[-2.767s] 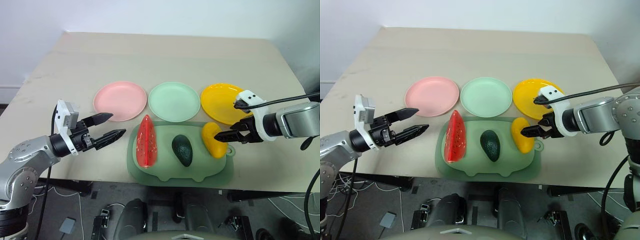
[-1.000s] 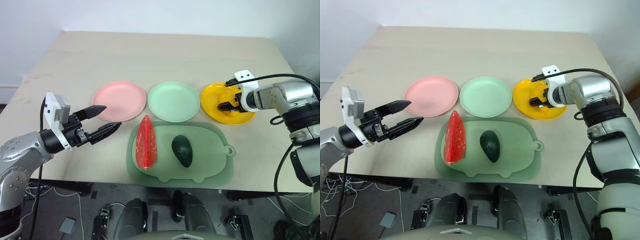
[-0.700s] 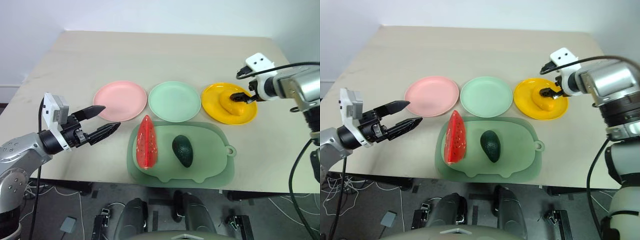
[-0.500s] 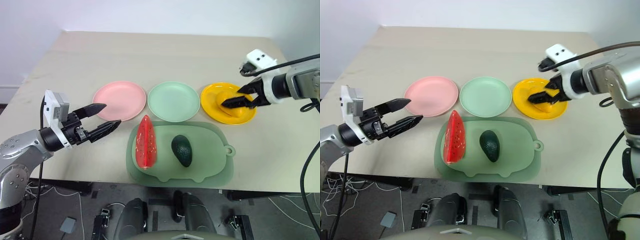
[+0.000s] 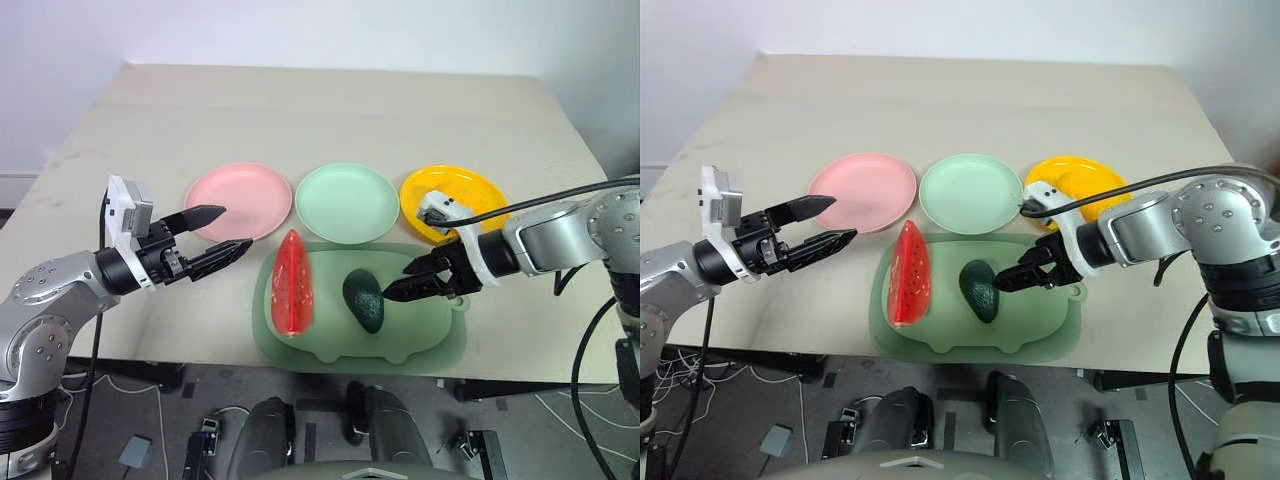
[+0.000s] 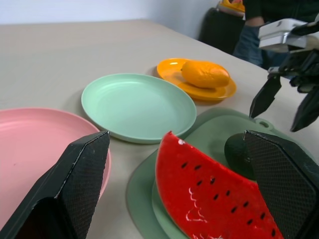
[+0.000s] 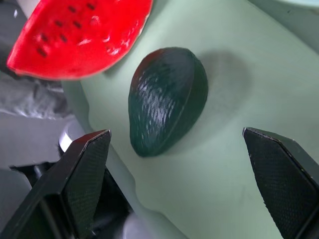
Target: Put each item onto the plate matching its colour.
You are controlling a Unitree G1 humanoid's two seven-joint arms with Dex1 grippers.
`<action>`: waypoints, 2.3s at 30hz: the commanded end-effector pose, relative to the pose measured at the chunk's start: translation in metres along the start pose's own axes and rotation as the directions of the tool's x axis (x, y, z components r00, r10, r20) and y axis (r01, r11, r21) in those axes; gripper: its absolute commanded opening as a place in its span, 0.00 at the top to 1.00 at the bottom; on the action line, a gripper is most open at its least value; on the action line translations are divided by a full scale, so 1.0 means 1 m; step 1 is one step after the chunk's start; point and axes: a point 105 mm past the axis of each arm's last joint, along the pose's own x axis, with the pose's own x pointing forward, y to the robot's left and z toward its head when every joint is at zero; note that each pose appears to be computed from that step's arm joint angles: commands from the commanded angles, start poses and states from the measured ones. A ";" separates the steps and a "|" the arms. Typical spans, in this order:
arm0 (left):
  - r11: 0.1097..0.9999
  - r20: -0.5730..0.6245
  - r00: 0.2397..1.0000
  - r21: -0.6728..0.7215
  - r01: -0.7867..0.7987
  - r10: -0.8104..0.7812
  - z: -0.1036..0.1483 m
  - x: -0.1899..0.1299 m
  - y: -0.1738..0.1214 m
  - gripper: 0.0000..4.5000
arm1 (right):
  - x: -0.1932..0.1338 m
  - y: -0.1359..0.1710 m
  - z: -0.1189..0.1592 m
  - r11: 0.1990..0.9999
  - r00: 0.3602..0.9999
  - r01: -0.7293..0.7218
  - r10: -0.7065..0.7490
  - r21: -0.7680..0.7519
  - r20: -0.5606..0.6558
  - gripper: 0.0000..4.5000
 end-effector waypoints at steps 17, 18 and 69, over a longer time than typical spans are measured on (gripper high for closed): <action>0.998 0.011 1.000 0.058 -0.017 0.017 0.013 -0.008 -0.001 0.00 | 0.035 0.018 0.012 0.994 0.993 0.098 -0.101 0.043 0.069 0.01; 0.998 0.011 1.000 0.058 -0.019 0.018 0.013 -0.008 -0.001 0.00 | 0.036 0.019 0.011 0.994 0.993 0.097 -0.100 0.043 0.066 0.01; 0.987 -0.009 0.999 0.152 -0.047 0.049 0.025 -0.011 0.002 0.00 | 0.013 -0.058 0.157 0.790 0.865 0.453 -0.277 -0.414 0.418 0.01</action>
